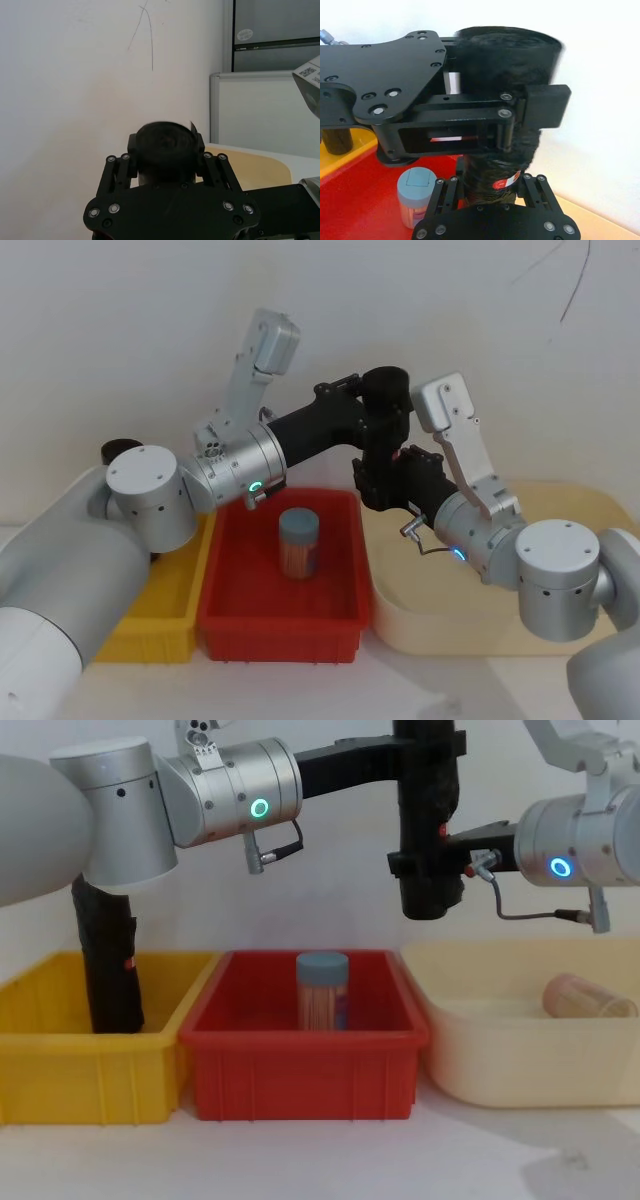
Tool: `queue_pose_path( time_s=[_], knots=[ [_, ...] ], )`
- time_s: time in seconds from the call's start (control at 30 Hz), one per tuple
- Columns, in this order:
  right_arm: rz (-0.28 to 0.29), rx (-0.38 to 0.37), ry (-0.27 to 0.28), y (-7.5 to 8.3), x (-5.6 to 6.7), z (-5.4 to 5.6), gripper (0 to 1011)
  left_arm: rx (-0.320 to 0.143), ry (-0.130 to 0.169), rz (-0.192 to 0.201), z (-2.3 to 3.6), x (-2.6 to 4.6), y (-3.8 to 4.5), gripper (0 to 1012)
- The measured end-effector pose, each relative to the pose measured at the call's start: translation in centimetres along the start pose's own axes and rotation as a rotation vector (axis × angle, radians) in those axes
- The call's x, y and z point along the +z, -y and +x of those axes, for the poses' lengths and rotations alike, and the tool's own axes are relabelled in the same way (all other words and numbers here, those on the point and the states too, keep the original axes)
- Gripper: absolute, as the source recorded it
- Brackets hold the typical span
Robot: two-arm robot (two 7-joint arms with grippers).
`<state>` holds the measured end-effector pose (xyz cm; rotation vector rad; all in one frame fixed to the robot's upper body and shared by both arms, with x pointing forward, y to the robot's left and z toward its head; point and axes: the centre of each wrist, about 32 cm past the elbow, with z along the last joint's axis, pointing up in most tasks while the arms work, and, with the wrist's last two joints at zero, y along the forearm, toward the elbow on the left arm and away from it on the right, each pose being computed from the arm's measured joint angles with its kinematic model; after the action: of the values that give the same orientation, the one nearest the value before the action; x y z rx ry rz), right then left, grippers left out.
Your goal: Pick up the garbage bag with the one hand and transfer it to the other hand.
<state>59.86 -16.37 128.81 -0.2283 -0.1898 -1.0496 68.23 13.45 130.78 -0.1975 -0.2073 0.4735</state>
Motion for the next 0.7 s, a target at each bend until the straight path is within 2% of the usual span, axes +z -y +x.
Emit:
queue_pose_path(
  time_s=[0.2,0.23,0.27,0.3,0.33,0.53,0.7],
  knots=[
    [0.000,0.000,0.000,-0.02,0.00,-0.01,531,0.000,0.000,0.000,0.00,0.00,-0.01,724],
    [0.000,0.000,0.000,-0.02,0.00,-0.01,531,0.000,0.000,0.000,0.00,0.00,-0.01,778],
    [0.000,0.000,0.000,-0.03,0.00,-0.01,531,0.000,0.000,0.000,0.00,0.00,-0.01,788],
    [0.000,0.000,0.000,-0.03,0.01,-0.01,531,0.000,0.000,0.000,0.01,0.00,-0.01,852],
    [0.000,0.000,0.000,-0.02,0.01,0.00,531,0.000,0.000,0.000,0.01,0.00,-0.01,852],
    [0.002,-0.018,-0.004,0.17,-0.04,0.27,531,0.000,0.000,0.000,0.01,0.00,-0.01,1001],
    [0.003,-0.055,-0.010,0.57,-0.09,0.75,531,0.000,0.000,0.000,0.01,0.00,-0.01,1001]
  ],
)
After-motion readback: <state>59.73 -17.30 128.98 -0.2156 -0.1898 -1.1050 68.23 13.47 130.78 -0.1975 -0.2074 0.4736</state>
